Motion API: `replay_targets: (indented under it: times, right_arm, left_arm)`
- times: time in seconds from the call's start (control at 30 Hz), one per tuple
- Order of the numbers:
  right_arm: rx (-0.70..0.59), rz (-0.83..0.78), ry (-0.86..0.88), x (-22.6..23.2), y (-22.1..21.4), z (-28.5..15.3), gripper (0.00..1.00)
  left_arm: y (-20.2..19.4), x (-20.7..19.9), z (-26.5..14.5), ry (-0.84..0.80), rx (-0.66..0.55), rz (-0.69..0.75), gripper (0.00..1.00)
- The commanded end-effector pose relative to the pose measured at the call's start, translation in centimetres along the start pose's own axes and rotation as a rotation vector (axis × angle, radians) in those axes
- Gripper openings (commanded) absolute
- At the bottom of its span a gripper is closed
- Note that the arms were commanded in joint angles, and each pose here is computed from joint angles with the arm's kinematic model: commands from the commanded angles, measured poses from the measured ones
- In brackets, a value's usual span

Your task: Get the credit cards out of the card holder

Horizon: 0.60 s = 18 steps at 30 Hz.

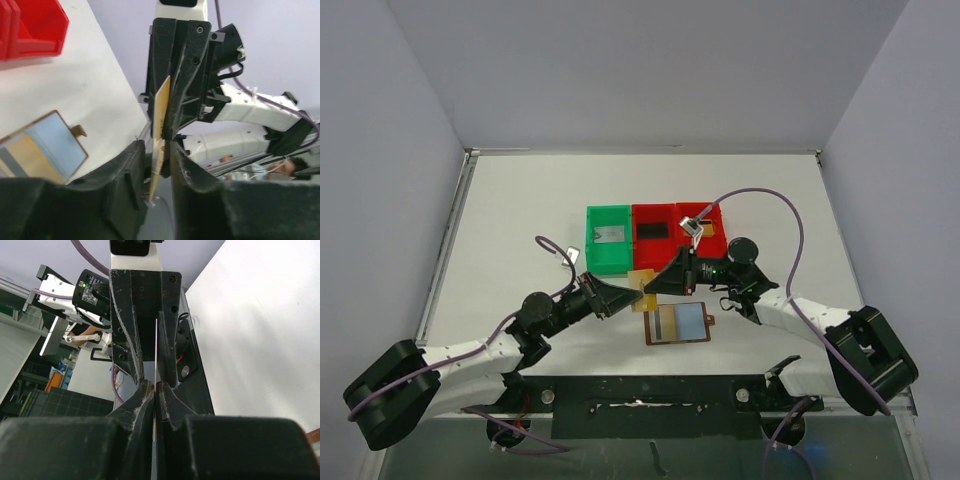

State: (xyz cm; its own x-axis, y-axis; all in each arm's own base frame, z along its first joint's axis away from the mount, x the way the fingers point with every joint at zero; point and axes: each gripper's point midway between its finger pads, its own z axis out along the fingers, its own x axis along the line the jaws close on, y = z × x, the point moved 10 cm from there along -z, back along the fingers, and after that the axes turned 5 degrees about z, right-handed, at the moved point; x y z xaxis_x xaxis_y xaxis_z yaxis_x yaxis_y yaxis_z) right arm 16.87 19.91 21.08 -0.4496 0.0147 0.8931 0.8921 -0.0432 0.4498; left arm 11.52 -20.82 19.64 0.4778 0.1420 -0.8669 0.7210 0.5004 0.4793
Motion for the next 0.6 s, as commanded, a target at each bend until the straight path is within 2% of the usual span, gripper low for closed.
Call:
replay_targets:
  times: [0.0, 0.03, 0.07, 0.1, 0.27, 0.37, 0.5, 0.57]
  right_arm:
    - [-0.058, -0.113, -0.027, 0.8, 0.7, -1.1, 0.00]
    - [-0.076, -0.125, -0.051, 0.8, 1.1, -1.5, 0.00]
    - [-0.100, -0.138, -0.086, 0.7, 1.5, -1.9, 0.00]
    - [-0.124, -0.152, -0.121, 0.8, 1.9, -2.3, 0.00]
    - [-0.253, -0.246, -0.446, 0.4, 4.0, -4.5, 0.00]
    - [-0.333, -0.364, -0.653, 0.2, 5.0, -5.9, 0.00]
    - [-0.473, -0.532, -0.841, 0.3, 5.8, -7.9, 0.00]
    - [-0.463, -0.674, -0.901, -0.1, 5.9, -8.7, 0.00]
  left_arm:
    - [0.7, -1.0, 0.2, -0.023, -0.040, 0.029, 0.48]
    - [0.7, -0.9, 0.1, -0.003, -0.043, 0.034, 0.59]
    - [0.6, -0.4, 0.0, 0.048, -0.043, 0.038, 0.66]
    - [0.7, -0.1, -0.1, 0.087, -0.047, 0.044, 0.68]
    - [1.2, 0.7, -0.9, 0.261, -0.089, 0.067, 0.70]
    - [1.3, 0.9, -1.4, 0.303, -0.094, 0.072, 0.70]
    - [1.0, 1.0, -1.9, 0.335, -0.068, 0.080, 0.71]
    - [0.9, 1.2, -2.1, 0.344, -0.060, 0.084, 0.71]
